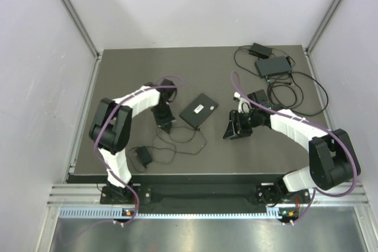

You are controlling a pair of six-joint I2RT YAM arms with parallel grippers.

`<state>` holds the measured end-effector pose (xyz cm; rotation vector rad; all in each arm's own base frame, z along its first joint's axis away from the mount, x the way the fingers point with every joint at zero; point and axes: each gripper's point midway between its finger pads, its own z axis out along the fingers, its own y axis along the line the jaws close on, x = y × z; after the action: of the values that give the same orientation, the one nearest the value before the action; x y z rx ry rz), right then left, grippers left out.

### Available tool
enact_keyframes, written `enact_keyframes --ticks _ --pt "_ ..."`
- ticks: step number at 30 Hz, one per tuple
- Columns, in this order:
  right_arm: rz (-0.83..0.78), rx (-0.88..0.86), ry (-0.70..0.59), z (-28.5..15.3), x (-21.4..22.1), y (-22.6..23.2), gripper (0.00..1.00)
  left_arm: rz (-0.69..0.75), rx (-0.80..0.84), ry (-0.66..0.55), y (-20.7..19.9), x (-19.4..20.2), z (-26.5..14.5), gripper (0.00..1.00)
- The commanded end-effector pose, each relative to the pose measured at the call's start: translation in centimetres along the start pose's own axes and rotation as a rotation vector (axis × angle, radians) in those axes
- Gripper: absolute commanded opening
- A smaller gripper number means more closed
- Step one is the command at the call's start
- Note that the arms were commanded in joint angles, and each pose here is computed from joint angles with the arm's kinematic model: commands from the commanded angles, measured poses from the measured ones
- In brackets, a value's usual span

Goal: Pull the plug from the switch port

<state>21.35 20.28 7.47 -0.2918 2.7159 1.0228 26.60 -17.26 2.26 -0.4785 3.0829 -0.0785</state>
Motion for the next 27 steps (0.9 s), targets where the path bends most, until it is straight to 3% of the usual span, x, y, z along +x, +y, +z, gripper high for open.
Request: enact_keyframes --ticks 1,8,11,15,17,18,21,25,27 --pt "-0.02 -0.016 -0.041 -1.0 -0.6 0.7 0.47 -0.132 -0.057 -0.052 4.1 -4.7 -1.8 0.0" --pt "-0.02 -0.016 -0.039 -1.1 -0.6 0.8 0.48 -0.312 -0.16 -0.243 10.7 -13.6 -8.1 0.0" --pt "-0.02 -0.009 -0.034 -1.2 -0.6 0.8 0.48 -0.395 -0.209 -0.323 13.9 -15.7 -10.7 0.0" --pt "-0.02 -0.003 -0.037 -1.3 -0.6 0.8 0.48 -0.471 -0.144 -0.361 15.7 -17.3 -12.0 0.01" --pt "-0.02 -0.002 -0.038 -1.4 -0.6 0.9 0.48 -0.48 -0.114 -0.346 15.3 -17.3 -11.7 0.1" --pt "-0.02 -0.002 -0.038 -1.4 -0.6 0.9 0.48 -0.482 -0.105 -0.343 15.2 -17.2 -11.6 0.24" --pt "-0.018 0.009 -0.036 -1.5 -0.6 0.6 0.48 -0.492 -0.081 -0.329 14.8 -16.7 -10.9 0.46" --pt "-0.017 0.017 -0.057 -2.1 -0.9 0.6 0.48 -0.49 -0.067 -0.32 14.6 -16.5 -10.8 0.61" --pt "-0.024 0.014 -0.069 -2.5 -1.1 0.8 0.48 -0.485 -0.038 -0.323 14.1 -16.5 -11.3 0.62"
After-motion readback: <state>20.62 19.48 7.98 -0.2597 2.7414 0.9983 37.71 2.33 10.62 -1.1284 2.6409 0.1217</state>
